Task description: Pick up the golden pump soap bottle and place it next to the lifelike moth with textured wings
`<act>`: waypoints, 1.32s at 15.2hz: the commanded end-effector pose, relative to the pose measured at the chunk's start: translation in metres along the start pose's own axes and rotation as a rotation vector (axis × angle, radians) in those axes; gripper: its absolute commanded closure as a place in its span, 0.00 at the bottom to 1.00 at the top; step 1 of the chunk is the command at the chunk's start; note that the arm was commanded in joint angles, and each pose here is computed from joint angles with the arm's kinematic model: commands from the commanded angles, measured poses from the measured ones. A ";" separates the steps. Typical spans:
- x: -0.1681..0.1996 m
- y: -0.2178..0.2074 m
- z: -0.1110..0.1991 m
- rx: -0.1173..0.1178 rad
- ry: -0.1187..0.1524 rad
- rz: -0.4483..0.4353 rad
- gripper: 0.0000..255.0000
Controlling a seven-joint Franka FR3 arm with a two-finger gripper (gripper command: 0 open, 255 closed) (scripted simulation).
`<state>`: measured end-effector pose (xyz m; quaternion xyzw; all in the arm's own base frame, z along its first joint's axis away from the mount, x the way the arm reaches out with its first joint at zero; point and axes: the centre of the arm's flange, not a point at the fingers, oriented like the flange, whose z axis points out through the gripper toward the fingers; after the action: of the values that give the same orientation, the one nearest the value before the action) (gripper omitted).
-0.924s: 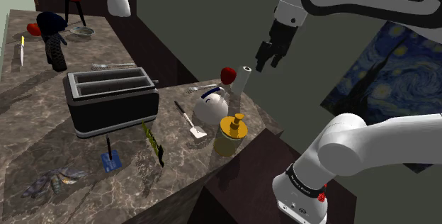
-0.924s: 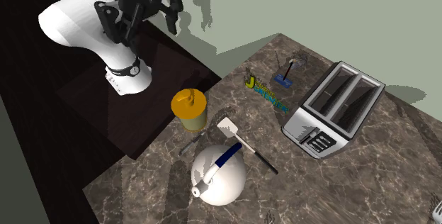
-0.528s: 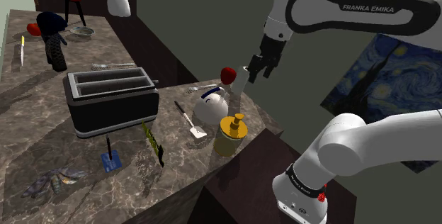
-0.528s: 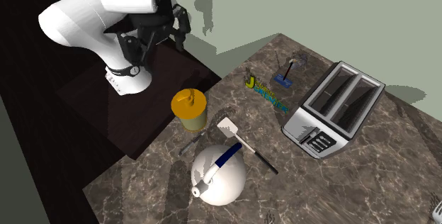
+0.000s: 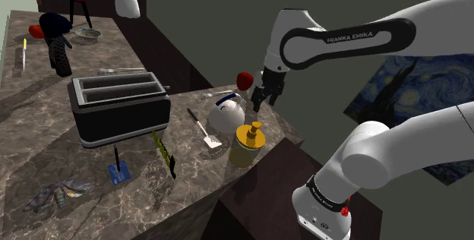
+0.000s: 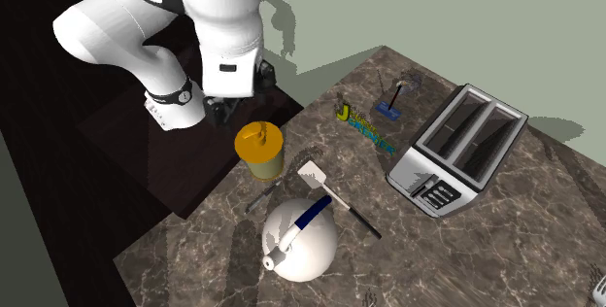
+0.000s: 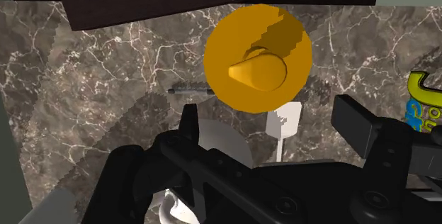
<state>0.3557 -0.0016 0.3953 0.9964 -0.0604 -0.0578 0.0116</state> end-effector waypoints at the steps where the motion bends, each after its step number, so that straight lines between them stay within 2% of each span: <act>1: 0.005 -0.003 0.029 0.004 -0.016 -0.001 0.00; 4: 0.012 -0.008 0.064 0.008 -0.041 -0.003 0.00; 11: 0.010 -0.008 0.101 0.008 -0.041 -0.003 0.00; 19: 0.010 -0.008 0.104 0.008 -0.041 -0.003 0.00; 20: 0.010 -0.008 0.104 0.008 -0.041 -0.003 1.00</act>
<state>0.3546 0.0036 0.2905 0.9952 -0.0596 -0.0777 0.0061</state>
